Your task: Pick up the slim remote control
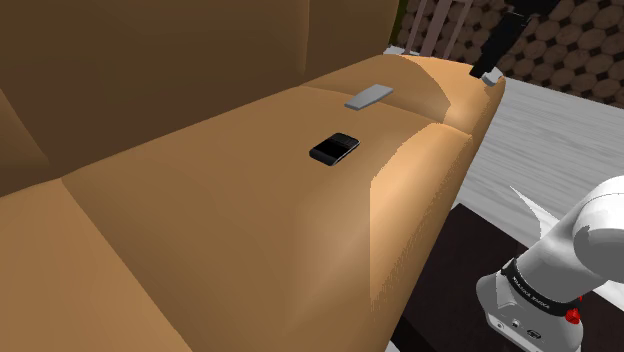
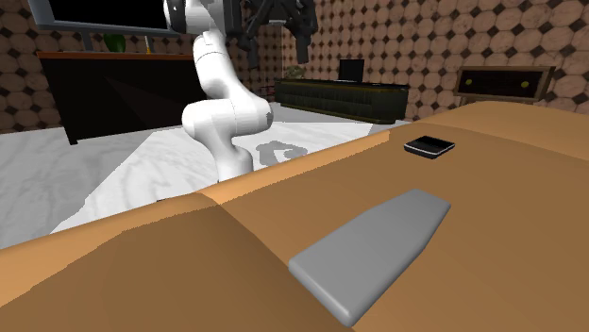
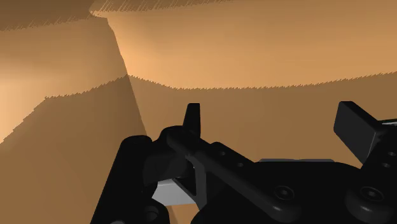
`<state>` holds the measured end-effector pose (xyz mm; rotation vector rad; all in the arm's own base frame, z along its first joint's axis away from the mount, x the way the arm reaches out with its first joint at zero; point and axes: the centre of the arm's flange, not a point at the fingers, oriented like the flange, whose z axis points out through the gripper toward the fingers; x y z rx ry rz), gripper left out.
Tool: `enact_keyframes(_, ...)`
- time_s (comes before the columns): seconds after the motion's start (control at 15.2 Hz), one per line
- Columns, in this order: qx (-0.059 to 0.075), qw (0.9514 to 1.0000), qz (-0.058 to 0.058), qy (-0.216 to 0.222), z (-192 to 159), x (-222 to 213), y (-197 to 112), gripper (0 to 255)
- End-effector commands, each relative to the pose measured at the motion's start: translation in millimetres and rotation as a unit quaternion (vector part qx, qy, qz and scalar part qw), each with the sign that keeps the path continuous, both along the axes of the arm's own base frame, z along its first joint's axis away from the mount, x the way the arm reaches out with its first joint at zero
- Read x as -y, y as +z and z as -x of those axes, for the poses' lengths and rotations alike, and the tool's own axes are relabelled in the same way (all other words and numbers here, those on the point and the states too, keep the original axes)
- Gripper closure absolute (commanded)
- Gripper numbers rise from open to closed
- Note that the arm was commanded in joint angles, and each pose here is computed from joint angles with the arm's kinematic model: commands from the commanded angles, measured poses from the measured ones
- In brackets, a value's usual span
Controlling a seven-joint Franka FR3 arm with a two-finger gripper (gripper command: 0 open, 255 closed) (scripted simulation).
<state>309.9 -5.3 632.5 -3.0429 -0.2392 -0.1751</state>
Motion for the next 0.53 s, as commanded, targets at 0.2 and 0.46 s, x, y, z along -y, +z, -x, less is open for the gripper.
enact_keyframes(0.2, -0.013, 0.9951, 0.004, -0.098, -31.7, -27.2, -11.3, 0)
enact_keyframes(0.46, -0.030, 0.9733, 0.010, -0.227, -80.6, -52.8, -28.0, 0)
